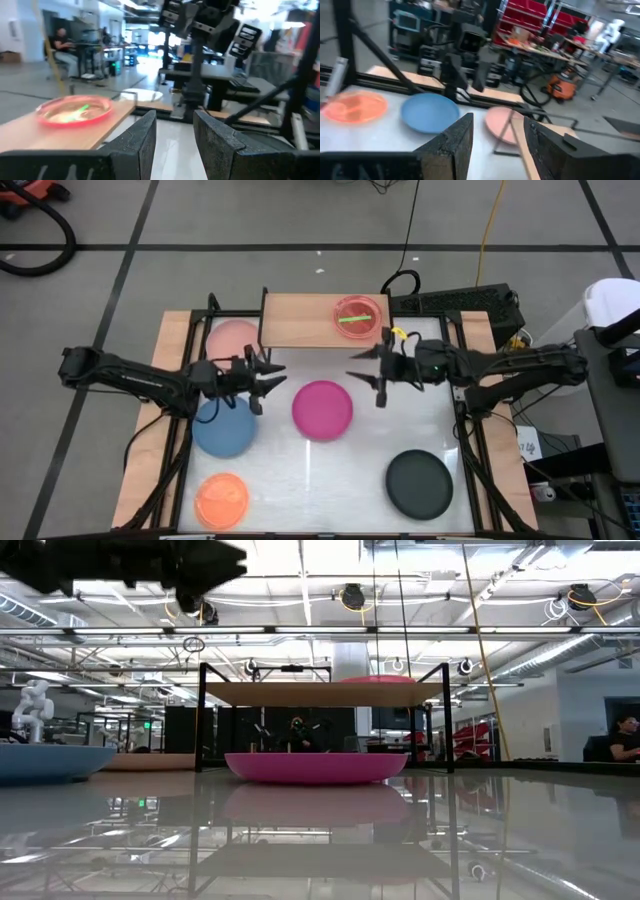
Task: Place and stack plates onto a shelf
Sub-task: Stack the orange plate on top of the green plate on the shelf
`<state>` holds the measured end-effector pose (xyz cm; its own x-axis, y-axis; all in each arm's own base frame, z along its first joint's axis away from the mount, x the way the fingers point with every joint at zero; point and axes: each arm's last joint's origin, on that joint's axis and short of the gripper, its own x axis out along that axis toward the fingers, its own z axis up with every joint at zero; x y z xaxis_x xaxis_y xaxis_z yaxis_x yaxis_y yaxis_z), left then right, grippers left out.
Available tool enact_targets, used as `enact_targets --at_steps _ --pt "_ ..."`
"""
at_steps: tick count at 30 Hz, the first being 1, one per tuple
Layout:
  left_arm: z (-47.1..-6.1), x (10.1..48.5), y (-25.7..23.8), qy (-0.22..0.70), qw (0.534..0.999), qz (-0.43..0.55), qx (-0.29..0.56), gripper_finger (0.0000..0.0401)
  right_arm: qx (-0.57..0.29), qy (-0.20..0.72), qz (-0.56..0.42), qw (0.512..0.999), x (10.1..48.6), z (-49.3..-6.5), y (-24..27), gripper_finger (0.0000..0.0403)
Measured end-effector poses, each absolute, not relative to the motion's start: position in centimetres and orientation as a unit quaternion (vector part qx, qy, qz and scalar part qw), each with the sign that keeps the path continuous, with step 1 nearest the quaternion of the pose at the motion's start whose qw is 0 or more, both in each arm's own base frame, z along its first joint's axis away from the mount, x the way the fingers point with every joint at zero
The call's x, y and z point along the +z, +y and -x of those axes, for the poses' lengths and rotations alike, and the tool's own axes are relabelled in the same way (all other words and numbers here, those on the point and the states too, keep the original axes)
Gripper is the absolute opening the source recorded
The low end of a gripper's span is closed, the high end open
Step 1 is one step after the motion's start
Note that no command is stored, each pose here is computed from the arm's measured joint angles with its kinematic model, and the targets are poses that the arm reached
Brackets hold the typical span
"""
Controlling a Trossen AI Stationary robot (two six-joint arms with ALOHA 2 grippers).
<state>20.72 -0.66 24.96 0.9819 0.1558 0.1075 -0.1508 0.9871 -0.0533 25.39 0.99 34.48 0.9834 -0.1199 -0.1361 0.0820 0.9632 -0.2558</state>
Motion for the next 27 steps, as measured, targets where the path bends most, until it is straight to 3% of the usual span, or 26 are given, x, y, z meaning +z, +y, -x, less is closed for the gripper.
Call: enact_targets --at_steps 3,7,13,20,27 --pt "-21.5 26.6 -1.4 -0.005 0.999 0.014 0.043 0.0136 -0.026 0.071 0.128 0.989 34.6 -25.2 2.3 0.0156" --pt "-22.0 29.2 -2.3 0.162 0.987 0.0 0.005 0.0136 0.004 0.068 0.137 0.988 34.5 -25.0 3.8 0.0155" --pt "-21.1 30.1 -3.4 0.417 0.907 0.05 -0.022 0.0136 0.033 0.069 0.151 0.986 34.4 -24.8 5.2 0.0155" --pt "-20.2 26.3 -6.5 0.557 0.811 0.149 -0.097 0.0136 0.053 0.084 0.157 0.983 33.1 -24.5 6.1 0.0155" --pt "-19.2 22.2 -10.3 0.629 0.753 0.112 -0.157 0.0136 0.02 0.088 0.16 0.983 31.3 -24.4 6.2 0.0155"
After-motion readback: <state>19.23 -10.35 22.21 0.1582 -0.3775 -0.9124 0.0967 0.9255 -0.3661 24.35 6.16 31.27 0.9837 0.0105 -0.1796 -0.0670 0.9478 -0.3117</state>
